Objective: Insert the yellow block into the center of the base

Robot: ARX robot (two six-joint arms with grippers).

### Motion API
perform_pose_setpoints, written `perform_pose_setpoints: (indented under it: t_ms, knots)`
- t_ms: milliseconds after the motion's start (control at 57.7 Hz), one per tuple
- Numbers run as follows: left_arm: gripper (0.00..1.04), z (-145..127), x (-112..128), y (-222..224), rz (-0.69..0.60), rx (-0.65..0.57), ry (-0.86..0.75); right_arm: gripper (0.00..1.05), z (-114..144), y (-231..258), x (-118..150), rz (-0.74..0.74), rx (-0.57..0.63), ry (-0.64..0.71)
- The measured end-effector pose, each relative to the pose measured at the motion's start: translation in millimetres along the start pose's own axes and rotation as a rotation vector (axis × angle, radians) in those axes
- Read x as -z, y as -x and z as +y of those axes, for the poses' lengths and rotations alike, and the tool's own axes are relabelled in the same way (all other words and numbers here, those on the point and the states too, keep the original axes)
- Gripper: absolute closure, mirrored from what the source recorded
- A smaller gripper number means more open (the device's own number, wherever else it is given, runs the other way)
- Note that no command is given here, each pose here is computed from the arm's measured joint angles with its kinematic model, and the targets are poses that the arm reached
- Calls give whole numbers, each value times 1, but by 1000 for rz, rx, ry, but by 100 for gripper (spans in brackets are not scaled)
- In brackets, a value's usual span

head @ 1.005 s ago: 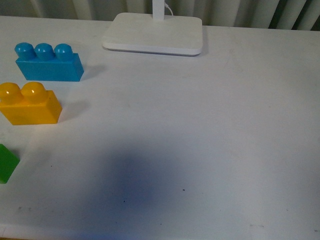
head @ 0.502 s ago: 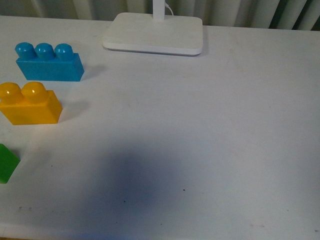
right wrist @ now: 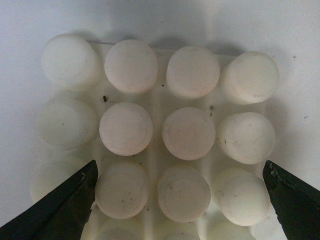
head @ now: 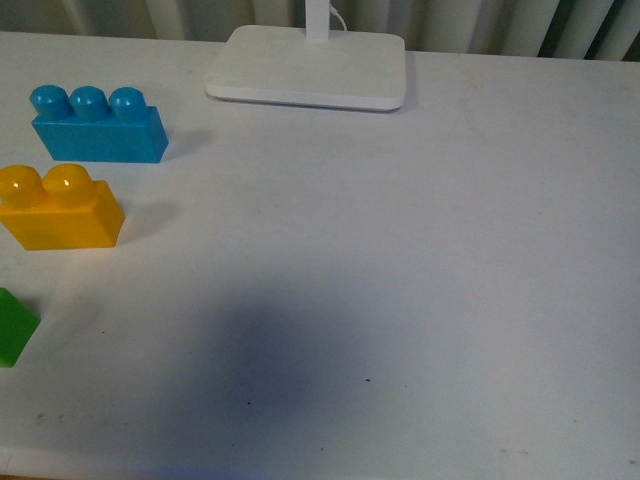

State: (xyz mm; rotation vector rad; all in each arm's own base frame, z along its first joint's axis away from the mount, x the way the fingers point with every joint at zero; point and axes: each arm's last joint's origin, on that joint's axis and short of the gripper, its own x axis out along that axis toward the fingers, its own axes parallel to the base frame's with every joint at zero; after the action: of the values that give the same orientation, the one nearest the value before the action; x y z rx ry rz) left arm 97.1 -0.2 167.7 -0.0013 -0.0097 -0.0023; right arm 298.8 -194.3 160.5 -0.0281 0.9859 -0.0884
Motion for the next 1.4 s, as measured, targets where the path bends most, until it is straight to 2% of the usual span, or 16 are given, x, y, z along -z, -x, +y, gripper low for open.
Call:
perform_pose_setpoints:
  t_ms: [312,502,658,745,970,1212,1403]
  knots:
    - [6,0,0,0,0,0,0,9,11,-5,8,-18,9,9]
    - [6,0,0,0,0,0,0,9,37,-5,15,-43,32,-67]
    - [6,0,0,0,0,0,0,9,73,-5,20,-51,30,-99]
    - [6,0,0,0,0,0,0,9,108,-3,23,-54,14,-96]
    - [6,0,0,0,0,0,0,9,177,2,25,-45,-8,-87]
    - [6,0,0,0,0,0,0,9,226,6,27,-48,6,-118]
    - [6,0,0,0,0,0,0,9,275,12,31,-57,-2,-116]
